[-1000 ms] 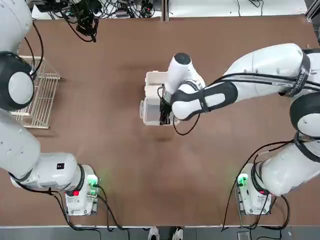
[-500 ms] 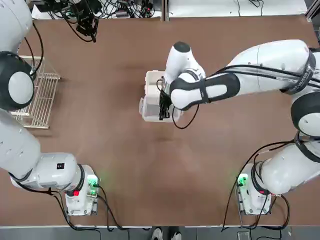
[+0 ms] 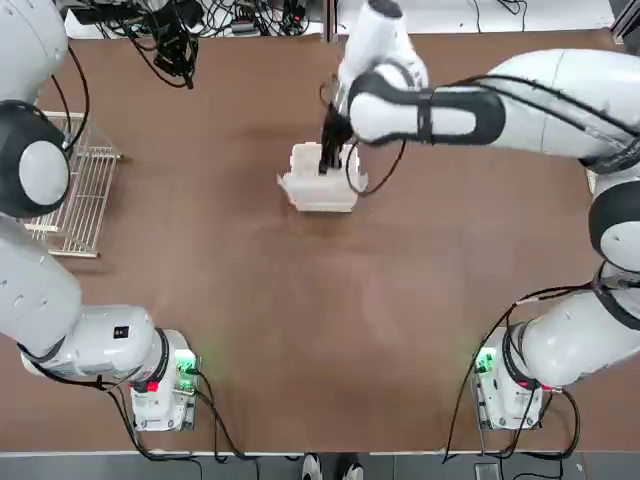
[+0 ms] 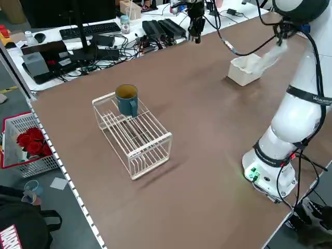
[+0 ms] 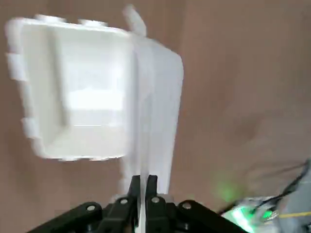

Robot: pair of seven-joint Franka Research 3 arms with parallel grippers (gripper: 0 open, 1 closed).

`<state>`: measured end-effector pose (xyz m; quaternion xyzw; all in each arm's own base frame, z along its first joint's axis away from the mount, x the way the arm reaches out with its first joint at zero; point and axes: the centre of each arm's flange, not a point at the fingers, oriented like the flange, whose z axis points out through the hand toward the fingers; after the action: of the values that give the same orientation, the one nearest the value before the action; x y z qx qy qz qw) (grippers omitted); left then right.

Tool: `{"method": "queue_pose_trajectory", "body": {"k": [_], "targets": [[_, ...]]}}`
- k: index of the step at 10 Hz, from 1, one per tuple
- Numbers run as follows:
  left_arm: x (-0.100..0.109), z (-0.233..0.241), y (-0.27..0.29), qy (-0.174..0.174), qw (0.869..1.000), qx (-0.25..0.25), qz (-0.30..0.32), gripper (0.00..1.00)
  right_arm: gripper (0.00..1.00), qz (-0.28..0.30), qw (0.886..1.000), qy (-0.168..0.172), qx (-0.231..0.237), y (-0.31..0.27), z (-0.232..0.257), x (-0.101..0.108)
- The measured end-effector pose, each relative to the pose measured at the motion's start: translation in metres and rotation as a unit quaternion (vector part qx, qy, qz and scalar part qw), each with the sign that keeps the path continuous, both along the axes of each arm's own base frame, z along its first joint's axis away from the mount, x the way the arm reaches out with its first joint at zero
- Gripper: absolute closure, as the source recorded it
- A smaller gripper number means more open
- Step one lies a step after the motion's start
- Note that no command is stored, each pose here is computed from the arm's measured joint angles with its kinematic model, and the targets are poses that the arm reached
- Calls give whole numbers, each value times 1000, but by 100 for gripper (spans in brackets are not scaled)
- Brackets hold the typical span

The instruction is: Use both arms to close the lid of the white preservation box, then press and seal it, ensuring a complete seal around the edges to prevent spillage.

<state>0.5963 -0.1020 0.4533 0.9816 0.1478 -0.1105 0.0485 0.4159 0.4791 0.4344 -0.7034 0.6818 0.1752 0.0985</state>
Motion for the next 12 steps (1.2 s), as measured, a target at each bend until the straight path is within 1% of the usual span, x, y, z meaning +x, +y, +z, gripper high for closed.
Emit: {"method": "queue_pose_trajectory", "body": {"k": [1,2,4,5,7,8,9,12], "targets": [[0,0,0,1,1000,0,2,99,93,-14,1000,-9,11,-8,-6,24],[0,0,-1,1,1000,1,2,99,93,-21,1000,-11,16,-10,-14,39],[-1,-1,-4,2,1000,1,0,99,93,-28,999,-9,19,-12,-24,55],[0,-3,-5,3,1000,1,-1,99,92,-30,999,-8,19,-13,-27,59],[2,-8,-5,4,1000,0,0,99,81,-28,1000,-1,11,-16,-33,60],[4,-12,-5,0,1000,0,5,99,67,-30,999,-2,13,-16,-32,62],[6,-15,-7,-1,1000,0,12,99,60,-30,999,-2,13,-16,-31,63],[8,-24,-11,3,1000,1,15,99,60,-37,999,2,11,-23,-34,70]]}}
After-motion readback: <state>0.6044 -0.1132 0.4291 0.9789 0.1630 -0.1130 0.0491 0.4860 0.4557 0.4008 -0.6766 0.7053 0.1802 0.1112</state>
